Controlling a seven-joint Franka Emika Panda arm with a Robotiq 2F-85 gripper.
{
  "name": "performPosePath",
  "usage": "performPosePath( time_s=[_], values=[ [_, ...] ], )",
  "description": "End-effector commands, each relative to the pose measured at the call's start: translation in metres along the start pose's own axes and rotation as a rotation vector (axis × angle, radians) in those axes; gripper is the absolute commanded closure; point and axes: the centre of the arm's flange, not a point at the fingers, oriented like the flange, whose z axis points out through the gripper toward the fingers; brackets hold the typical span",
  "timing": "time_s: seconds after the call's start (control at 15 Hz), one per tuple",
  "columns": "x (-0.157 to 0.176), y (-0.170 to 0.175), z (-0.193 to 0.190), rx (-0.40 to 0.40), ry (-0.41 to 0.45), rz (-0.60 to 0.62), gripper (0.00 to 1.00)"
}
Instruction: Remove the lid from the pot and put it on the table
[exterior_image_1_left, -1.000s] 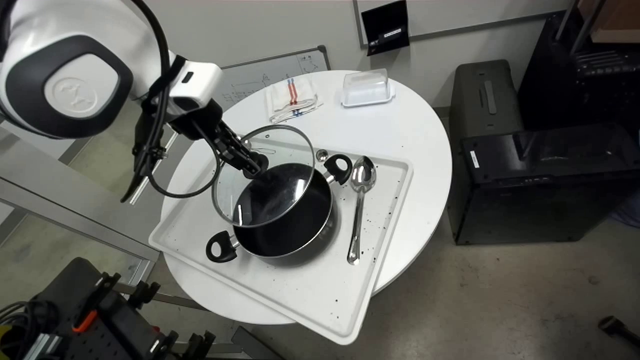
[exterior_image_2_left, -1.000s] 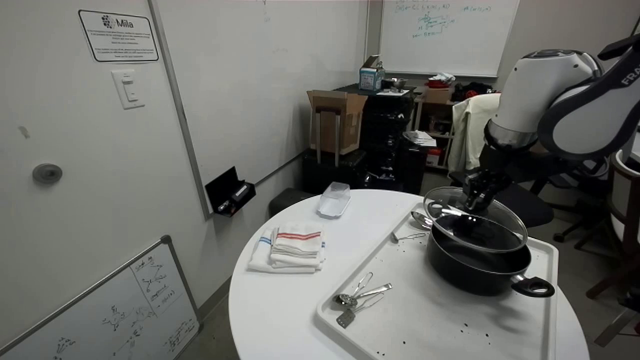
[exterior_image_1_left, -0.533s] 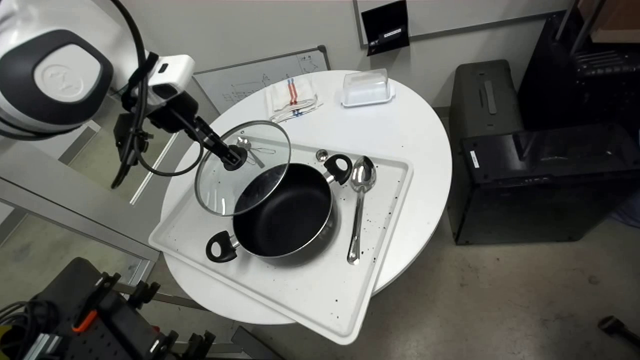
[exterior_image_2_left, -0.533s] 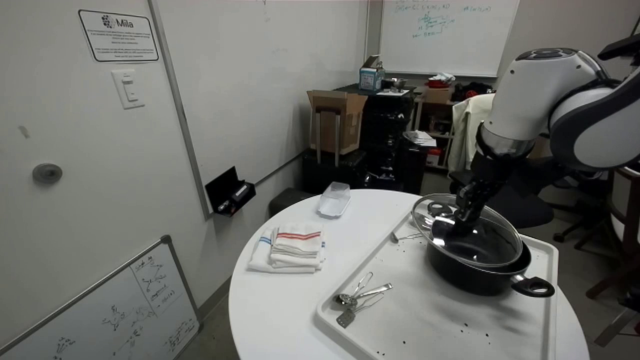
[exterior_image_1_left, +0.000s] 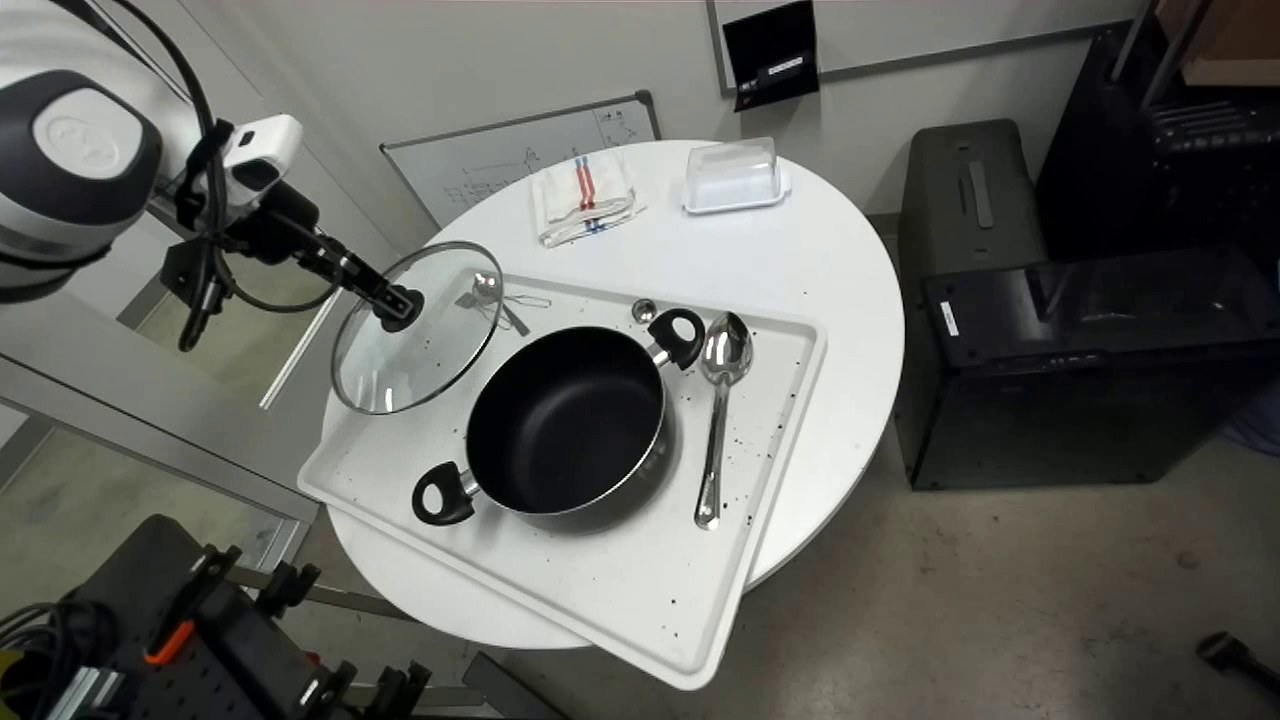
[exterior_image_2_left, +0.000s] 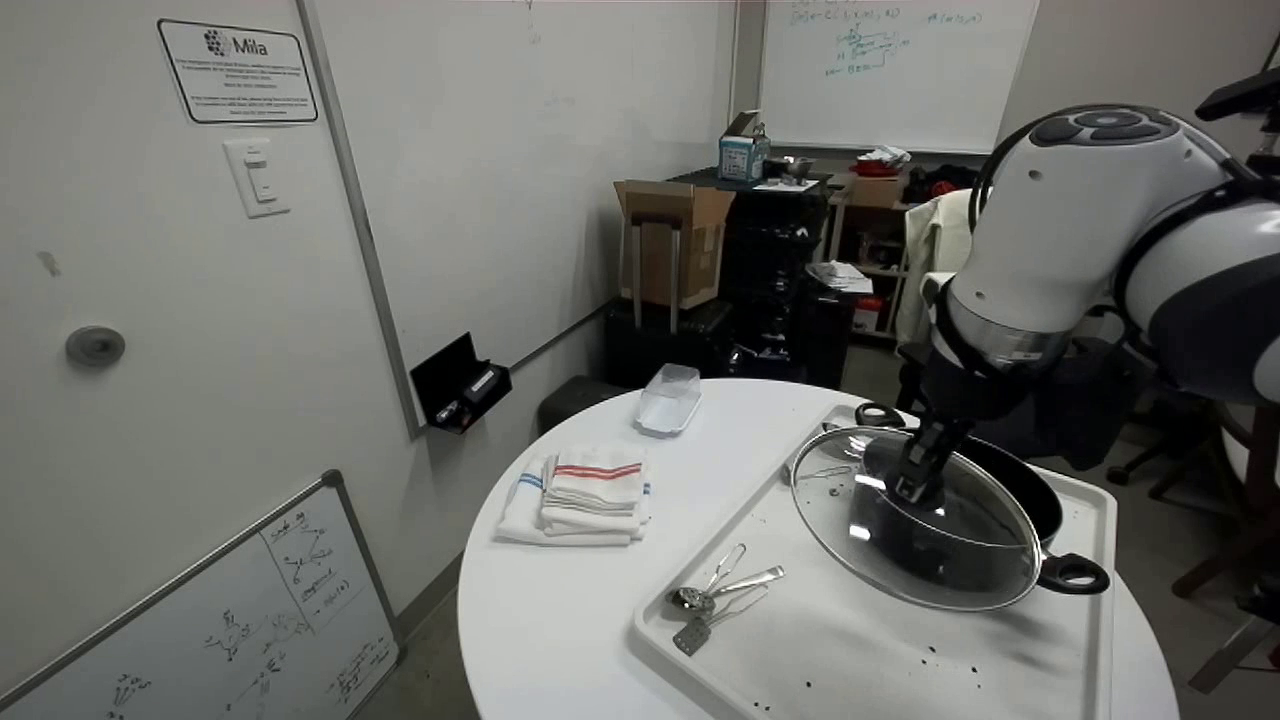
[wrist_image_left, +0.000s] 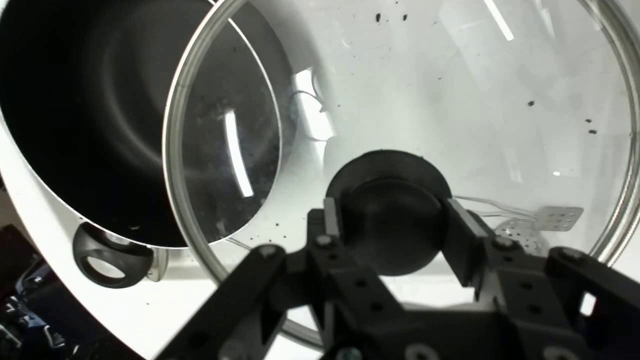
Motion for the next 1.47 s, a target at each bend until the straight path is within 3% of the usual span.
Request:
performPosePath(
  time_s=[0.0,0.73,1.4],
  values=[
    [-0.002,-0.033,0.000,-0.012,0.023,-0.056,0.75],
    [-0.014,-0.090,0.082,-0.035,-0.021,-0.158,0.75],
    [-0.035,-0.094,0.142,-0.028,-0.135,-0.157,0.75]
  ],
)
